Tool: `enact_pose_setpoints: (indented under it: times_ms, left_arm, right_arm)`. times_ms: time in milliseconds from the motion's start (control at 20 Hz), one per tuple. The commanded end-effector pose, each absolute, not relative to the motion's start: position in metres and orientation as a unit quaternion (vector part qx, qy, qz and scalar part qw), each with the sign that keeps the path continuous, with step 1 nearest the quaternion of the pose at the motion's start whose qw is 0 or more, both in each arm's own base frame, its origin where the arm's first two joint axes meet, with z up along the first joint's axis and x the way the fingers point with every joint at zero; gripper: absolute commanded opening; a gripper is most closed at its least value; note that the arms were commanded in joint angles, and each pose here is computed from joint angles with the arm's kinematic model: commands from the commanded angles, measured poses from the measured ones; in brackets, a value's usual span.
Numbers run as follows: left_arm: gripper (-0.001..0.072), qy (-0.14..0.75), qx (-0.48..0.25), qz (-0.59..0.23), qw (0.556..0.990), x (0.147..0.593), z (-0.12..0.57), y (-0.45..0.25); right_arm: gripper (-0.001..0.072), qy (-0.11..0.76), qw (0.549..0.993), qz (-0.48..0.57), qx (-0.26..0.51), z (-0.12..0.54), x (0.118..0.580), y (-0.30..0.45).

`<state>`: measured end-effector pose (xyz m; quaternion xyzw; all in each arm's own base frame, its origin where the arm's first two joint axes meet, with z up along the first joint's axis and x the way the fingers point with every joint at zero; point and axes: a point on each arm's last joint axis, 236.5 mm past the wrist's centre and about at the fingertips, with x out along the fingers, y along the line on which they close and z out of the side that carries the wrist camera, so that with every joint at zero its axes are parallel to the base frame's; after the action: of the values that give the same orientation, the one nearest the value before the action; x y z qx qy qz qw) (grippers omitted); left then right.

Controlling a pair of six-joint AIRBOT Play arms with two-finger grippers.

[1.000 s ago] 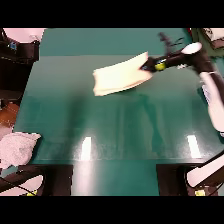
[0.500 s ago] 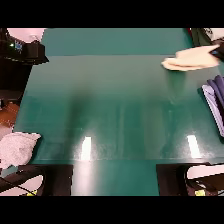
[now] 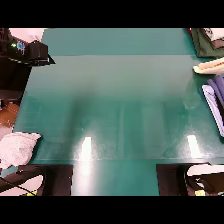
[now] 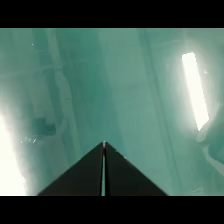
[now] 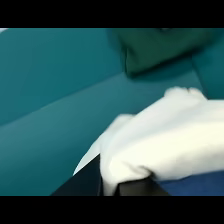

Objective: Fold the shirts.

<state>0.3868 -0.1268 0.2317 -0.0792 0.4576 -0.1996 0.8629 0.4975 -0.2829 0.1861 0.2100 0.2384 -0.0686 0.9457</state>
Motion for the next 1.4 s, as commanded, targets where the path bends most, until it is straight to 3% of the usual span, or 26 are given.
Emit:
enact_pose_setpoints:
  times_ms: [0, 250, 550, 850, 1100, 1150, 1200, 1250, 1350]
  left_arm:
    - [0.0031, 0.461, -0.081, -0.203, 0.86, 0.384, 0.231, -0.129]
    - [0.0031, 0.461, -0.08, -0.204, 0.86, 0.384, 0.231, -0.129]
    - [0.0031, 0.462, -0.079, -0.204, 0.86, 0.384, 0.231, -0.128]
    - [0.0031, 0.457, -0.059, -0.215, 0.861, 0.384, 0.231, -0.128]
    - [0.0031, 0.455, -0.051, -0.219, 0.862, 0.384, 0.231, -0.128]
    - [0.0031, 0.453, -0.046, -0.222, 0.862, 0.384, 0.231, -0.128]
    - [0.0032, 0.452, -0.043, -0.224, 0.862, 0.384, 0.231, -0.128]
    - [0.0032, 0.452, -0.043, -0.224, 0.862, 0.384, 0.231, -0.128]
    - [0.0032, 0.452, -0.043, -0.224, 0.862, 0.384, 0.231, -0.128]
  right_arm:
    - [0.0016, 0.194, 0.963, -0.07, 0.171, 0.235, 0.497, -0.291]
    - [0.0016, 0.177, 0.975, -0.062, 0.117, 0.287, 0.486, -0.28]
    - [0.0017, 0.264, 0.948, -0.156, 0.079, 0.259, 0.433, -0.299]
    - [0.0019, 0.355, 0.897, -0.235, 0.115, 0.216, 0.351, -0.316]
    - [0.0025, 0.406, 0.827, -0.321, 0.219, 0.172, 0.27, -0.333]
    - [0.0097, 0.415, 0.816, -0.327, 0.235, 0.164, 0.259, -0.333]
    - [0.0299, 0.422, 0.807, -0.332, 0.247, 0.157, 0.248, -0.334]
    - [0.0457, 0.428, 0.799, -0.336, 0.257, 0.151, 0.24, -0.333]
    - [0.0481, 0.431, 0.785, -0.346, 0.278, 0.146, 0.226, -0.33]
